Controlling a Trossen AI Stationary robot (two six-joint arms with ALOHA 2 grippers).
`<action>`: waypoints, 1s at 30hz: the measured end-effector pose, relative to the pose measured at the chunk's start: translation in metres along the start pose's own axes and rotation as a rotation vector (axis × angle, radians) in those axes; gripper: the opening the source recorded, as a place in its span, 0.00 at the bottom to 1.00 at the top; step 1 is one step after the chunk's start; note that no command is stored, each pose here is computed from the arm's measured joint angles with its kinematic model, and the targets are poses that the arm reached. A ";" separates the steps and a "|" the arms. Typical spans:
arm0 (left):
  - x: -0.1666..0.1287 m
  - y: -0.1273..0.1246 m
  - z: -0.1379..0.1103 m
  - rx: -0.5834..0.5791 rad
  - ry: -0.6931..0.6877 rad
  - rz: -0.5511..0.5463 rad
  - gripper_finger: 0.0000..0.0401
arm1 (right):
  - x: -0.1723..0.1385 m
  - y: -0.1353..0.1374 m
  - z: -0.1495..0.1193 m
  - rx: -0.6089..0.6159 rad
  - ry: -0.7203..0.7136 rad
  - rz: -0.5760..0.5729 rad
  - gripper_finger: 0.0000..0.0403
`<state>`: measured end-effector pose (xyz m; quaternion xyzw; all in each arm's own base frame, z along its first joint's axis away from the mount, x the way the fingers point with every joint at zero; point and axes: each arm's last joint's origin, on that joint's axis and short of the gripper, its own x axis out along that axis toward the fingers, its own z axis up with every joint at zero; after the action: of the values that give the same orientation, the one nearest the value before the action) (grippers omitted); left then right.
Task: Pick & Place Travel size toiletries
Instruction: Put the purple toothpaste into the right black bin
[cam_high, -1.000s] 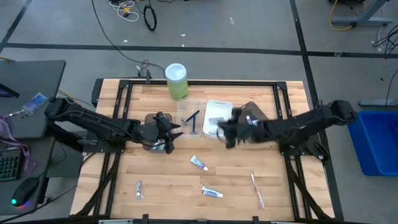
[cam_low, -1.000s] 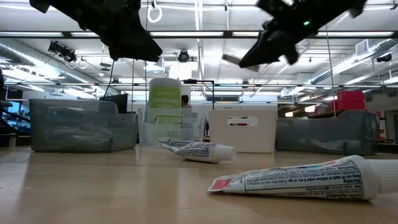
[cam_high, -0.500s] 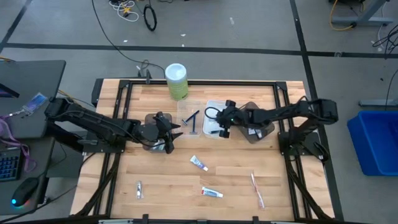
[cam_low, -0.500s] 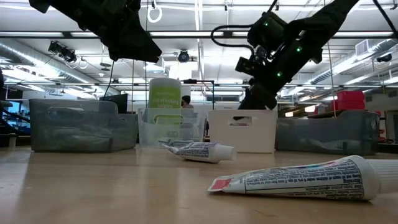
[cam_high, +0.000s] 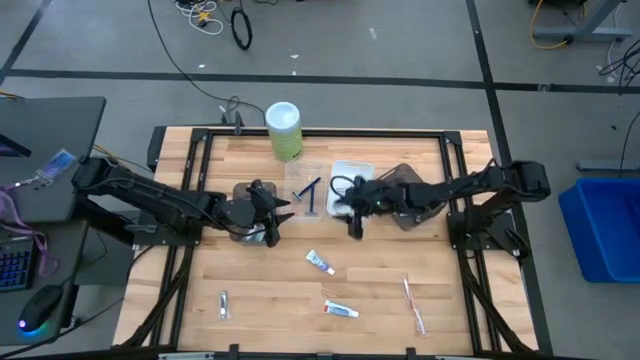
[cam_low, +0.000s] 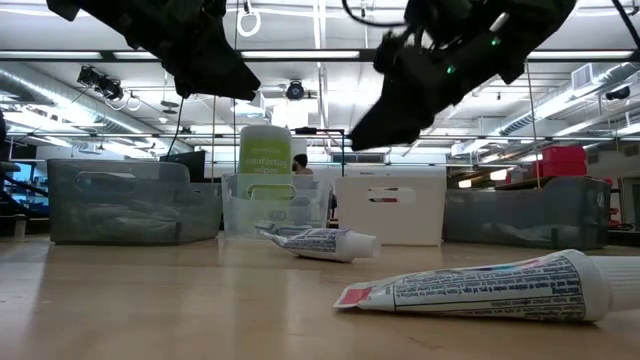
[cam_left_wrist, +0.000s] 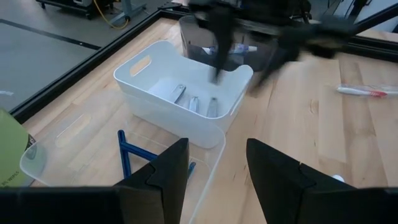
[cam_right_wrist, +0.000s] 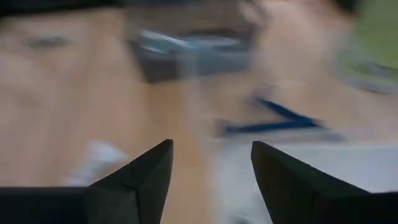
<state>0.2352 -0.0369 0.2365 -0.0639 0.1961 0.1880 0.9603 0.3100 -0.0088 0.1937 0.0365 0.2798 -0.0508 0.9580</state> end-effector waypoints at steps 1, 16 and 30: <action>0.000 0.000 0.000 0.000 -0.001 0.000 0.42 | 0.000 0.007 0.001 0.009 -0.013 0.046 0.57; 0.000 0.000 0.000 -0.071 -0.006 0.004 0.42 | 0.031 0.116 -0.039 -0.035 -0.135 0.098 0.55; 0.000 0.000 0.000 -0.093 -0.001 -0.009 0.42 | 0.091 0.141 -0.086 0.037 0.061 -0.155 0.55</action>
<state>0.2355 -0.0372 0.2369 -0.1093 0.1864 0.1925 0.9572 0.3569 0.1324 0.0779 0.0338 0.3097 -0.1288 0.9415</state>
